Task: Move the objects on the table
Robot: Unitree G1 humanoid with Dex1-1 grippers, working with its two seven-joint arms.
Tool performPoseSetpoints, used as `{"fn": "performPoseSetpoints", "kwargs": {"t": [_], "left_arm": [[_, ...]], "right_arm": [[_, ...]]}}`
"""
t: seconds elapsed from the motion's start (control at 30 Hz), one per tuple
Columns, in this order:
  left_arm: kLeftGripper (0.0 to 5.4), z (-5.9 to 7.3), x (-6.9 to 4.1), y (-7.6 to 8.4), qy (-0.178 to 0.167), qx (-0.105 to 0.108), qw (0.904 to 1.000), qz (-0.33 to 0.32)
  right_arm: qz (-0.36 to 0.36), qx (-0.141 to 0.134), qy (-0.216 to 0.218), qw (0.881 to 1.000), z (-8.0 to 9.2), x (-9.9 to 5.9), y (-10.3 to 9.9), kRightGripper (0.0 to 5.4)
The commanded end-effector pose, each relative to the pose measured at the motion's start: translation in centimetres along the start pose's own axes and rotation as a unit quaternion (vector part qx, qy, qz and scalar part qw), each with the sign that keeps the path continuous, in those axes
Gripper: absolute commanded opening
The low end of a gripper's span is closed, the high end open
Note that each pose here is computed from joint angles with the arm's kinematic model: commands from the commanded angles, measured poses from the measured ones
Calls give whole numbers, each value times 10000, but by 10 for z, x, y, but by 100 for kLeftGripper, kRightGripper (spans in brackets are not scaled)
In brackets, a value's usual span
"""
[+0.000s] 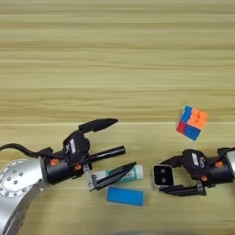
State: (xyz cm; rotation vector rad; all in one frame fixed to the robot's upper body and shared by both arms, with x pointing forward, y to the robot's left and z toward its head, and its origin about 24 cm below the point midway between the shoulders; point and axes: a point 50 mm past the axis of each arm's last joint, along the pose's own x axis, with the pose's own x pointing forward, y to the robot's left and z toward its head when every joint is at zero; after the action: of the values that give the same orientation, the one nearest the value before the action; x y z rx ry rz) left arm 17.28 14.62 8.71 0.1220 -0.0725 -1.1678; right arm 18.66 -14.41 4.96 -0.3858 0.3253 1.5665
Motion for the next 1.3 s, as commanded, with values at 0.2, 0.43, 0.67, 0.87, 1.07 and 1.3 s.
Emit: {"fn": "performPoseSetpoints", "kwargs": {"t": [0.2, 0.43, 0.67, 0.87, 1.07, 1.3], "left_arm": [[540, 1, -2, 2, 68, 96, 9999, -6], [540, 1, -1, 3, 71, 112, 9999, -14], [540, 1, -1, 3, 82, 124, 9999, -25], [540, -1, 0, 5, 109, 149, 9998, -26], [540, -2, 1, 5, 114, 154, 9998, -45], [540, -3, 1, 4, 110, 137, 9998, -48]], "right_arm": [[149, -117, 339, 9992, -9, 5, 6, 248], [229, -68, 428, 9988, -16, 11, 11, 248], [196, -70, 434, 9988, -17, 11, 11, 294], [57, -136, 240, 9996, -9, 10, 7, 369], [-220, -294, -220, 9991, 11, -2, -2, 458], [-917, -422, -1118, 9886, 41, -29, -19, 537]]}}
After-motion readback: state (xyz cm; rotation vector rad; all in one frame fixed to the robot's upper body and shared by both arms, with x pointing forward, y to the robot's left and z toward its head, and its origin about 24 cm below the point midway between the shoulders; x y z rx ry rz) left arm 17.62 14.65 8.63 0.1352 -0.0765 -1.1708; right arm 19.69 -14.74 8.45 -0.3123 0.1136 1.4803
